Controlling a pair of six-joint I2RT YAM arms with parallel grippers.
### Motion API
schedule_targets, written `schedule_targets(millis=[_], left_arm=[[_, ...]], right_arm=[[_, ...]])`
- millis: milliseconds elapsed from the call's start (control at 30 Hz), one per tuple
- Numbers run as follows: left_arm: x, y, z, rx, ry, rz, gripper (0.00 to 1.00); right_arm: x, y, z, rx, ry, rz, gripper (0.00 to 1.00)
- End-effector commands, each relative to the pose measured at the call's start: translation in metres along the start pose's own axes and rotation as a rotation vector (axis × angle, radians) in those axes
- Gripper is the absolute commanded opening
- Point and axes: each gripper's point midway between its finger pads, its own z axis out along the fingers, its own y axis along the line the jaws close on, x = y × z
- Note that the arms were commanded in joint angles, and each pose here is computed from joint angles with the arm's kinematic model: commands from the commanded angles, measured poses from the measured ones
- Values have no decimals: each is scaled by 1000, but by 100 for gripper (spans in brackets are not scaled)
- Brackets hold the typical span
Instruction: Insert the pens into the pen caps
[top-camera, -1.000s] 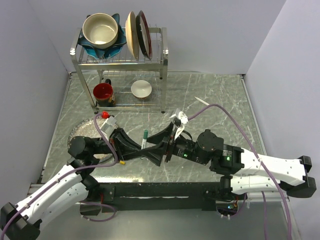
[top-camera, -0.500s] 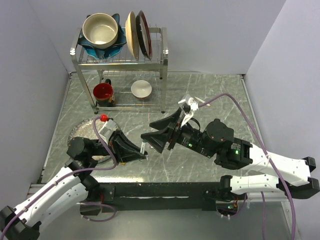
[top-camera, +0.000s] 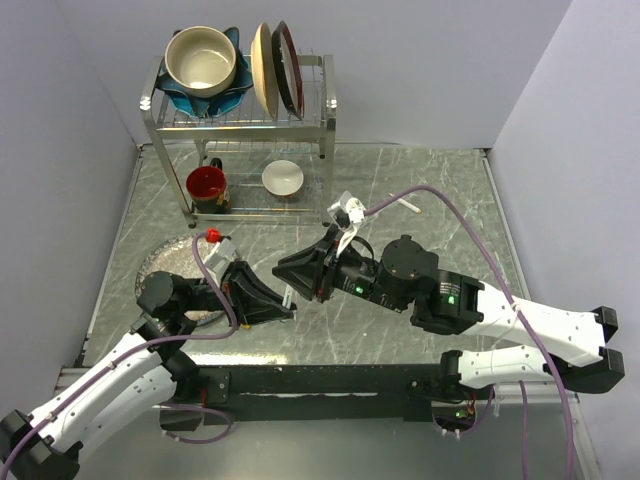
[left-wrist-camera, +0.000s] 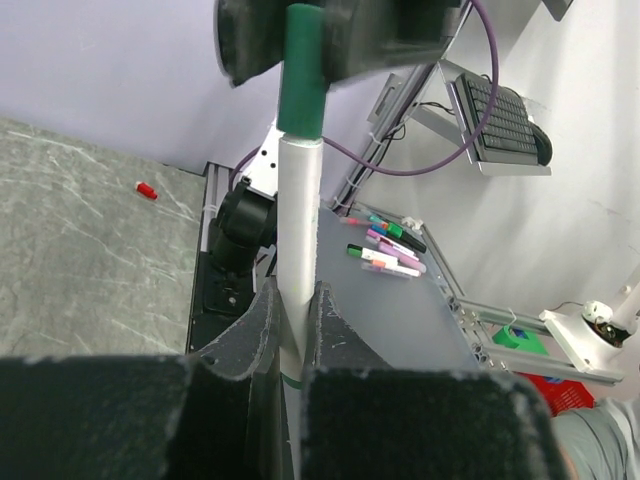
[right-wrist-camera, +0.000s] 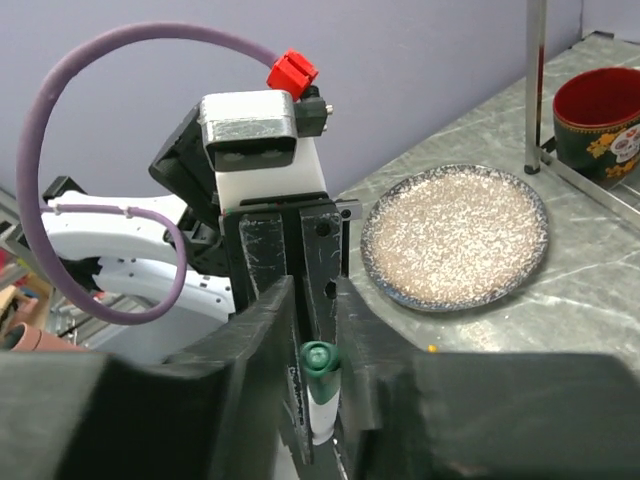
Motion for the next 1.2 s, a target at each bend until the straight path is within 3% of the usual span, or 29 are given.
schedule_targets(millis=[0,67,100,233,700,1167], left_arm=[[-8,-5,1,12,-16,49,1],[-10,0,2,-18,-27,44,1],[-16,4,3,-44,-52,47,1],[-29,8,5,-78,-95,75,1],[-45,46,17,-196,-65,102,1],[-47,83,10,-266,-90,21,1]], right_arm=[[-18,12,-2,-51,-45,17,14],[-5,10,0,-53,-17,27,1],[0,10,1,-59,-11,46,0],[47,-5,2,-36,72,76,0],[165,-23,-16,-47,340,224,0],[226,-27,-41,-54,463,325,0]])
